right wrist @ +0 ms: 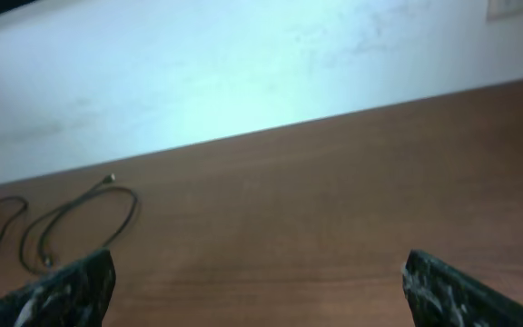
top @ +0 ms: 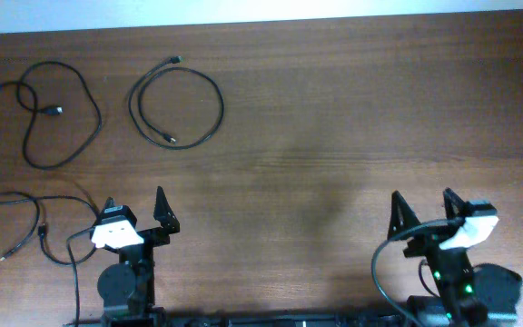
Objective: Untangle cables
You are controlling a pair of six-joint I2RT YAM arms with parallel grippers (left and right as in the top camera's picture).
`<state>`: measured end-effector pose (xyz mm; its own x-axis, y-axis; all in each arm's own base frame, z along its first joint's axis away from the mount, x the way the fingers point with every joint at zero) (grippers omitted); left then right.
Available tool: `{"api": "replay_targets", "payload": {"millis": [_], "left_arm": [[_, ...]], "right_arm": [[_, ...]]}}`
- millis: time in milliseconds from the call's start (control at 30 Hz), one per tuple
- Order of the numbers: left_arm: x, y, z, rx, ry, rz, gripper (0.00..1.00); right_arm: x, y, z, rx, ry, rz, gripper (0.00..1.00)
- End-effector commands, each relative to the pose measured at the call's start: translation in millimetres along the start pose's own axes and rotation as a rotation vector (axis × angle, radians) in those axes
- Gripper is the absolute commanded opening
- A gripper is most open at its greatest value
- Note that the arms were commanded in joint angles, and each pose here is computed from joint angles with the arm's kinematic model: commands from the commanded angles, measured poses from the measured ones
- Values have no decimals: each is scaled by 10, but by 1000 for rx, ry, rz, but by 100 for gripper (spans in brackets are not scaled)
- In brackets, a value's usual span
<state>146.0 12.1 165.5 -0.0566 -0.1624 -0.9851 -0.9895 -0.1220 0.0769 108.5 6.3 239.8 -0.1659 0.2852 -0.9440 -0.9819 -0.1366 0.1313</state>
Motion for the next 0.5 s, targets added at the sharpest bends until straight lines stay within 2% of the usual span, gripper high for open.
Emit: {"api": "replay_targets", "payload": {"millis": [0,167,467], "left_arm": [[16,-1,-9,12,-17,6,99],[16,-1,-9,12,-17,6,99],[16,-1,-9,12,-17,6,99]], "right_arm": [[176,-146,-49,-30,-27,-7,99],[302,-286,-107,-38,-11,-59,99],[496,-403,-265,63,-14,-88,99]]}}
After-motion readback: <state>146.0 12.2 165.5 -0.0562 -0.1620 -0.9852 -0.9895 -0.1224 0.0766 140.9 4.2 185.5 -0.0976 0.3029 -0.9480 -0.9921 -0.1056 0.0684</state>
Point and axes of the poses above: each gripper's point midway between its finger pads, its own y axis back along the fingers, its own z axis along the line the jaws close on, x = y × z, the point moved 10 cm from there along y, back along the fingers, and after that the axes turned 1 degree about -y, right-handed, at the moved point
